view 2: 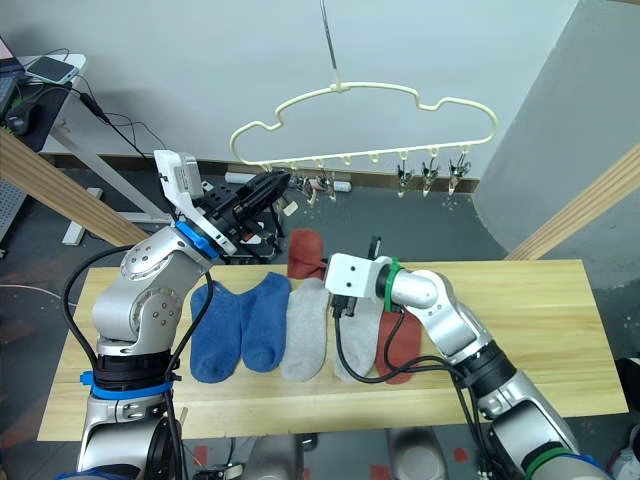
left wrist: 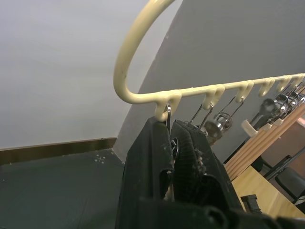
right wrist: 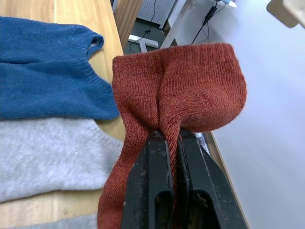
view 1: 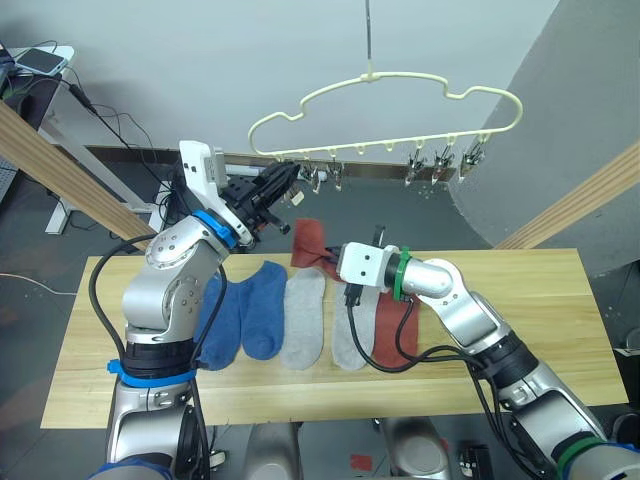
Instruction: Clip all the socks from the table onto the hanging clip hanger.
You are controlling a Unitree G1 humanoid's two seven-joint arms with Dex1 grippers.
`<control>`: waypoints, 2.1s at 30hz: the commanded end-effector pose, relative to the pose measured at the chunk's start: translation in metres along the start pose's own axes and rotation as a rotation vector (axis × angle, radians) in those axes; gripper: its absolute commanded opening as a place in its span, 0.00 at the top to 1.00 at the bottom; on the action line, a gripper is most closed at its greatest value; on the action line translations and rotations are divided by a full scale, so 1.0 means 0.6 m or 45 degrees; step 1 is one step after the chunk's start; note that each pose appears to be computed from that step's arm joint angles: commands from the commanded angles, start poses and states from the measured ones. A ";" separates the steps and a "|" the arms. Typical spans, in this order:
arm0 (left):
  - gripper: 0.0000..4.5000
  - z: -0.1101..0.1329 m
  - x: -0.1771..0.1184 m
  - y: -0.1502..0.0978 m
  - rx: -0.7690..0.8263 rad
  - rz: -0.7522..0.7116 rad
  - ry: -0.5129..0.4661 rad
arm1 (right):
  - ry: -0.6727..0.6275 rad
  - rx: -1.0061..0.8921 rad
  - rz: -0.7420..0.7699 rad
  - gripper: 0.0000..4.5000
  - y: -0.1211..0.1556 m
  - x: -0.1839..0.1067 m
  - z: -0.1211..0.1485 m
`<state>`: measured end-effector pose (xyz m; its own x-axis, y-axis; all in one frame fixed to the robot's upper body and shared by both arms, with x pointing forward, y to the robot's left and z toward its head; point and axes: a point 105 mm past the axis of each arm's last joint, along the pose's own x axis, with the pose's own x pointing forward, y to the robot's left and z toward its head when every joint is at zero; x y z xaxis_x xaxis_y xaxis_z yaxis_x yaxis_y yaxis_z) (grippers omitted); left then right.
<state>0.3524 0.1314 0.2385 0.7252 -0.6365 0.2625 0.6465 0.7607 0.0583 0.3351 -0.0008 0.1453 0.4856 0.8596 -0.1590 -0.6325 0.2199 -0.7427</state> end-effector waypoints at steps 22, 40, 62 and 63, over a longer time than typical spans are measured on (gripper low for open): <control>0.98 0.024 -0.006 -0.011 0.041 -0.040 -0.048 | -0.188 -0.032 -0.162 1.00 -0.027 0.009 0.041; 0.91 0.017 -0.014 -0.005 0.043 -0.012 -0.013 | -0.267 -0.031 -0.211 1.00 -0.045 0.022 0.063; 0.36 -0.004 -0.044 0.019 0.192 0.078 0.059 | -0.174 0.087 -0.072 0.52 -0.009 0.001 0.041; 0.36 -0.004 -0.048 0.020 0.208 0.085 0.054 | -0.164 0.090 -0.071 0.52 -0.009 -0.010 0.039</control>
<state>0.3467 0.1555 0.2180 0.7867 -0.5888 0.1852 0.5717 0.8082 0.1413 0.3292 0.0078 0.1485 0.4567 0.8860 -0.0800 -0.6700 0.2834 -0.6861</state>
